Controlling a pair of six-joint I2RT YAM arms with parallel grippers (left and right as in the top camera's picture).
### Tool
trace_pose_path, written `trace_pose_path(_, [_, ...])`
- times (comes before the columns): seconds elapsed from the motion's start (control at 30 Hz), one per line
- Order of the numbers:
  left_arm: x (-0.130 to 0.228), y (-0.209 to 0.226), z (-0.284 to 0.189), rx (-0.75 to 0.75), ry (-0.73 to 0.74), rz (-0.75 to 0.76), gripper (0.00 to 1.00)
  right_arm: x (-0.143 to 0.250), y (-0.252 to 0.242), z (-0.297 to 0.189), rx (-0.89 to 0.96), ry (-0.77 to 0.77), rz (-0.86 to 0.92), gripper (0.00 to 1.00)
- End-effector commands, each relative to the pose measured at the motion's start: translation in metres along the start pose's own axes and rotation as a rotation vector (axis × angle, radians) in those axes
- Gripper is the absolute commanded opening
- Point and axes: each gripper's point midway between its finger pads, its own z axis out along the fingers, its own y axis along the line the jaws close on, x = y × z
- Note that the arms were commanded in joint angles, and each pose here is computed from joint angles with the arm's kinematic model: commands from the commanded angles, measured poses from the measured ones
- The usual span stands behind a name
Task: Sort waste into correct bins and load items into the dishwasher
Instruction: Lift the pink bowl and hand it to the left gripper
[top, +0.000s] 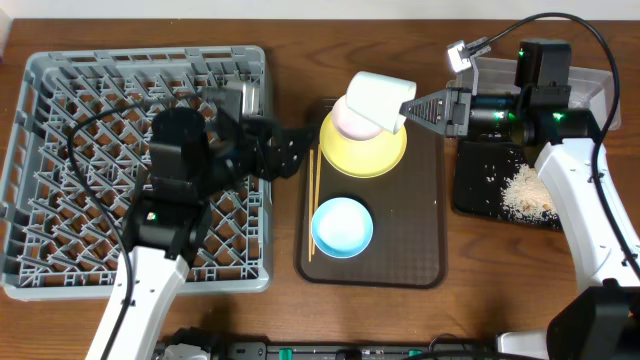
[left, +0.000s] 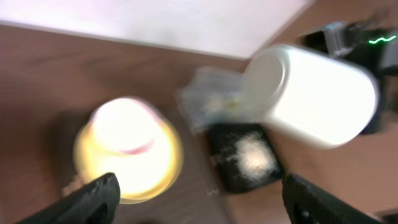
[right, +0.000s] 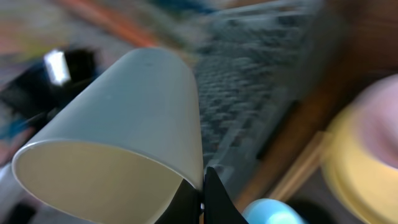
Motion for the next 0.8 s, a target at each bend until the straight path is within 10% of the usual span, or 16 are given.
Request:
trace_pose_path(0.0, [0.003,-0.04,0.002,0.261,0.086,-0.1,0.86,0.008,0.046,-0.004,-0.264,0.059,-0.055,0.01])
trace_pose_path(0.27, [-0.012,-0.084,-0.001,0.61,0.162,-0.076,0.86,0.009,0.047,-0.003,-0.265,0.06,-0.054,0.01])
trace_pose_path(0.77, [0.004,-0.08,0.014,0.672,0.263,-0.128,0.87,0.018,0.057,0.012,-0.294,0.11,-0.034,0.01])
